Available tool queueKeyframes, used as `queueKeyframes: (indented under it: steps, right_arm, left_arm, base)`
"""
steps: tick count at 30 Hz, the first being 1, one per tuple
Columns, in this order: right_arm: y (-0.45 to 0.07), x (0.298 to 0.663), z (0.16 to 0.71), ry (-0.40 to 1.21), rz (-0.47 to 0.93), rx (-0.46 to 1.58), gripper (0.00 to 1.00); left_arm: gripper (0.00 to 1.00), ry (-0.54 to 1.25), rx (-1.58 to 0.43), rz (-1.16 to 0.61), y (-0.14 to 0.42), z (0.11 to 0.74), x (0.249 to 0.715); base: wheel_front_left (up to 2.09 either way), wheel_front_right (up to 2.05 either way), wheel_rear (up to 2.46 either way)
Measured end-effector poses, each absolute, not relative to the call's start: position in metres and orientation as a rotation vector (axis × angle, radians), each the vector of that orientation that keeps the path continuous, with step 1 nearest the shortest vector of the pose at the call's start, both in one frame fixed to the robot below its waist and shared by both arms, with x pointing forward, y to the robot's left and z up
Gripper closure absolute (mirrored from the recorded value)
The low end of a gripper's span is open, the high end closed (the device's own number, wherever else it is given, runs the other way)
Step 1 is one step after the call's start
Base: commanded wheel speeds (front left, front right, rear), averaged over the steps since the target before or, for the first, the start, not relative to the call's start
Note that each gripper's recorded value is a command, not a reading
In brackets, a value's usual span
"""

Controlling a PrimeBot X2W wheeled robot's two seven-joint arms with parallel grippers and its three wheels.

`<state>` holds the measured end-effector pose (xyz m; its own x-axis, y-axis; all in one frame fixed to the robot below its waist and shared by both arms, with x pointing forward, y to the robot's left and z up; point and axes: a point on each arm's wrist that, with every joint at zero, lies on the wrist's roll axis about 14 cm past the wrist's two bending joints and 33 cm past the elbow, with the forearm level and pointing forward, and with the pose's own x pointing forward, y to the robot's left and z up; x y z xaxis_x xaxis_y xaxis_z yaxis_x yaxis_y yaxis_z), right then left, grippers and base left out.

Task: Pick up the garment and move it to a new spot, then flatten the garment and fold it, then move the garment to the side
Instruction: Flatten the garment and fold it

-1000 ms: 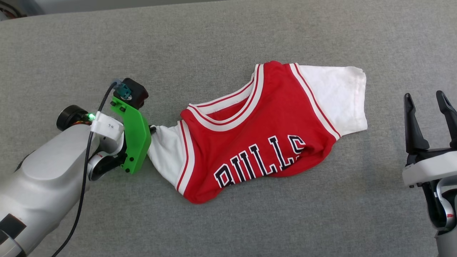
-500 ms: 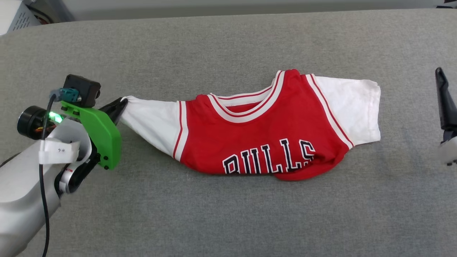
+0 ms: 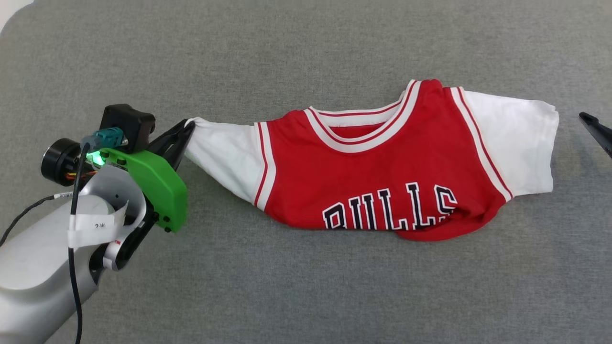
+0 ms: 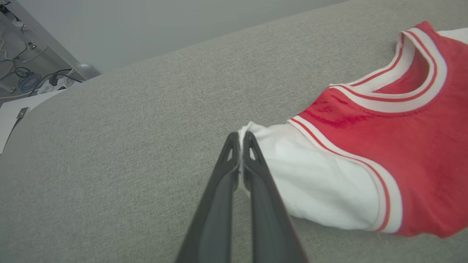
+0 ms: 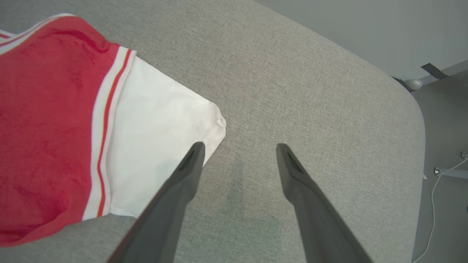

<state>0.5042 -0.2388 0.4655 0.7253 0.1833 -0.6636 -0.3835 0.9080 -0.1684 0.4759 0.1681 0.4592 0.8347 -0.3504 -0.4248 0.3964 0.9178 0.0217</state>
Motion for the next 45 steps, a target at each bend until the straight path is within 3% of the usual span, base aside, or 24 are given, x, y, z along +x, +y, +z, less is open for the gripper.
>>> queueKeyframes:
  steps: [8,9,18,19,20,29,36,45]
  right_arm:
    - [-0.223,0.527,0.423,0.869,0.378,-0.360,0.00]
    - [-0.213,0.528,0.394,0.935,0.408,-0.375,0.00]
    - [-0.206,0.519,0.348,1.070,0.464,-0.368,0.02]
    - [-0.206,0.519,0.348,1.066,0.467,-0.365,0.44]
    - [-0.205,0.519,0.349,1.055,0.472,-0.363,1.00]
    - [-0.196,0.536,0.393,0.774,0.463,-0.301,1.00]
    - [-0.201,0.555,0.484,0.433,0.414,-0.257,1.00]
    - [-0.219,0.547,0.623,0.044,0.332,-0.253,1.00]
  left_arm:
    - [1.00,0.414,0.123,-0.398,0.164,0.448,0.480]
    - [1.00,0.415,0.117,-0.394,0.164,0.443,0.483]
    - [1.00,0.440,0.112,-0.371,0.171,0.430,0.482]
    - [1.00,0.439,0.112,-0.371,0.171,0.430,0.482]
    - [1.00,0.438,0.112,-0.370,0.172,0.431,0.482]
    - [1.00,0.336,0.100,-0.364,0.172,0.460,0.485]
    - [1.00,0.119,0.099,-0.356,0.172,0.529,0.489]
    - [1.00,-0.187,0.144,-0.352,0.168,0.642,0.489]
  base:
    - [0.00,0.00,0.00]
    - [0.00,0.00,0.00]
    - [0.00,0.00,0.00]
    - [0.00,0.00,0.00]
    - [0.00,0.00,0.00]
    - [0.00,0.00,0.00]
    - [0.00,0.00,0.00]
    - [0.00,0.00,0.00]
